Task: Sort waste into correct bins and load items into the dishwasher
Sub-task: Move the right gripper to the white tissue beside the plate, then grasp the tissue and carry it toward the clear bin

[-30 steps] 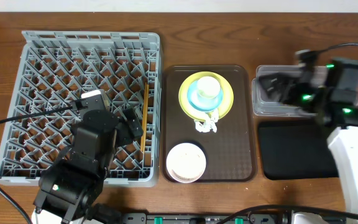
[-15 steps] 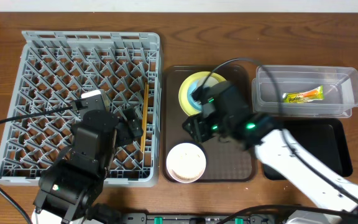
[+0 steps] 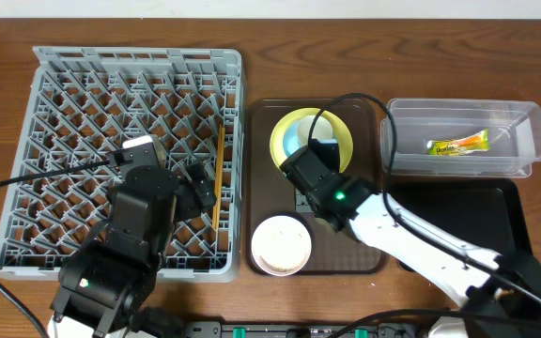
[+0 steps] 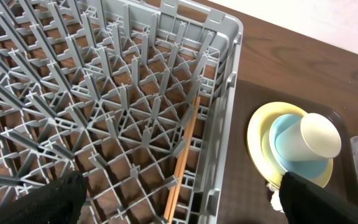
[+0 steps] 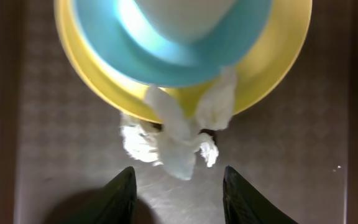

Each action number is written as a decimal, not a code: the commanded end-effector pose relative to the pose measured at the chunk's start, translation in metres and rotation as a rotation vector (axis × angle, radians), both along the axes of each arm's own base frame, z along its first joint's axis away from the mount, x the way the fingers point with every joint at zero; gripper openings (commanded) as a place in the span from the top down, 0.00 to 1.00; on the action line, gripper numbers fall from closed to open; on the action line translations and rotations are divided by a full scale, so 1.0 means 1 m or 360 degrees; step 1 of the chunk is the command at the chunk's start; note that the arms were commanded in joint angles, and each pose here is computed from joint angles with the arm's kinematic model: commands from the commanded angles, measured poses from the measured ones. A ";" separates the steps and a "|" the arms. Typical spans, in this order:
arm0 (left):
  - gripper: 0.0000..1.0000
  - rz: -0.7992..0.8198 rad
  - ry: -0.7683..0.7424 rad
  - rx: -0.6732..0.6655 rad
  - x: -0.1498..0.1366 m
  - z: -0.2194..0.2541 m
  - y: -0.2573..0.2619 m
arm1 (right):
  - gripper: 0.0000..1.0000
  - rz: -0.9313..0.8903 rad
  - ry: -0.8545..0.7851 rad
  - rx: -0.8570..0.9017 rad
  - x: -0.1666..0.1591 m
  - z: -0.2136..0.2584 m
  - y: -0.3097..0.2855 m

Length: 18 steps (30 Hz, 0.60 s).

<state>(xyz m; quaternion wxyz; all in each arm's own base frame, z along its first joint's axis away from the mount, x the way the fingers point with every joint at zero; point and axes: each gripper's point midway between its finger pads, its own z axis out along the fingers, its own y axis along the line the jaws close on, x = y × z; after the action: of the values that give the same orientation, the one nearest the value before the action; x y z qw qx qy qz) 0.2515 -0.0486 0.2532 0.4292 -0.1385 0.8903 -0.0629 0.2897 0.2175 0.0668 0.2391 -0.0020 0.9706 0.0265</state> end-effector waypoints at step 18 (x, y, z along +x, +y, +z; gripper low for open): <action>0.00 0.0022 -0.0012 0.0007 0.001 0.003 0.003 | 0.99 -0.0126 0.0052 -0.0037 0.010 -0.019 -0.009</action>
<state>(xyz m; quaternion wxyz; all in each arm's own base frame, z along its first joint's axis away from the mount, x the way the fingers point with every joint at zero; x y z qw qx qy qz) 0.2515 -0.0486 0.2532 0.4292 -0.1385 0.8903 -0.0629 0.2845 0.2098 0.0162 0.1939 0.0127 0.9808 -0.0184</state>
